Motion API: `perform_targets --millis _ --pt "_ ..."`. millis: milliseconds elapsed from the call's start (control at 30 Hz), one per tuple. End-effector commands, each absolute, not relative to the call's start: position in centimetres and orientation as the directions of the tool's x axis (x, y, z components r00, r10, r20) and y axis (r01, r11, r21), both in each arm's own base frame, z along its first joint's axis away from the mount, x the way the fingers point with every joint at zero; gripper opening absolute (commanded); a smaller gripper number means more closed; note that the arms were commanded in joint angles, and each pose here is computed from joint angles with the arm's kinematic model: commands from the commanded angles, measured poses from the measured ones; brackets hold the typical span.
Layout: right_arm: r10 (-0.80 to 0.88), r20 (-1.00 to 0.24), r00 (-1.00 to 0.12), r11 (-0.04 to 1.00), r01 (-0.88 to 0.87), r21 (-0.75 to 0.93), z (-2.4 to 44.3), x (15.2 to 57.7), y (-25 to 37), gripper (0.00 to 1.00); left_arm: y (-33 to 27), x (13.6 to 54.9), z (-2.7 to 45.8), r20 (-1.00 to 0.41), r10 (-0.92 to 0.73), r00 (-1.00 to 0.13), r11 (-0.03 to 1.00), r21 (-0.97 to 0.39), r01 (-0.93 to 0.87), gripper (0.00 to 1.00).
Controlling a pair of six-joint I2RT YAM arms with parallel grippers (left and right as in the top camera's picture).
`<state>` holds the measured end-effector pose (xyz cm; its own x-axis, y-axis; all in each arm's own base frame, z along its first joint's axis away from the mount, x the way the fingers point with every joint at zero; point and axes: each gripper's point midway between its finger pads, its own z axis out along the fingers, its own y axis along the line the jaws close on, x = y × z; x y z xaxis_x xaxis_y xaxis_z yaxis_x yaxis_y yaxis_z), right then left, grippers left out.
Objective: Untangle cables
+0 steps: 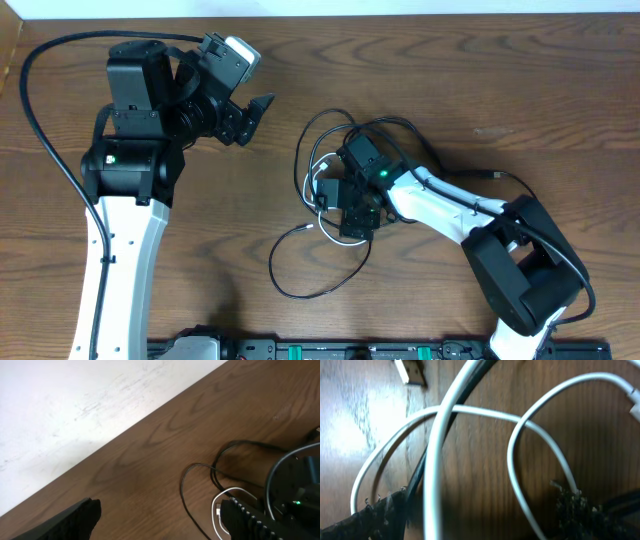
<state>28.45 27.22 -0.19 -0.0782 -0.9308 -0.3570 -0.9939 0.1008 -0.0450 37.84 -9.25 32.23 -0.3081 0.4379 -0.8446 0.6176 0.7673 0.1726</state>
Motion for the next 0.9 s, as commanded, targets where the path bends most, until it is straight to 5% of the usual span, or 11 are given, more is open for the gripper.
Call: perform_targets --millis 0,233,867 --pt "-0.963 -0.259 -0.074 0.087 -0.995 -0.039 -3.4 28.3 25.2 0.94 -9.4 37.8 32.4 -0.848 0.439 -0.297 0.757 0.171 0.631 0.82" --pt "-0.961 -0.27 -0.066 0.084 -0.995 -0.057 -2.9 28.6 25.6 0.91 -9.4 37.8 32.4 -0.848 0.439 -0.297 0.757 0.171 0.63 0.82" --pt "-0.953 -0.302 -0.029 0.057 -0.995 -0.083 0.2 28.5 27.6 0.99 -9.4 37.8 32.4 -0.848 0.439 -0.297 0.757 0.171 0.63 0.82"
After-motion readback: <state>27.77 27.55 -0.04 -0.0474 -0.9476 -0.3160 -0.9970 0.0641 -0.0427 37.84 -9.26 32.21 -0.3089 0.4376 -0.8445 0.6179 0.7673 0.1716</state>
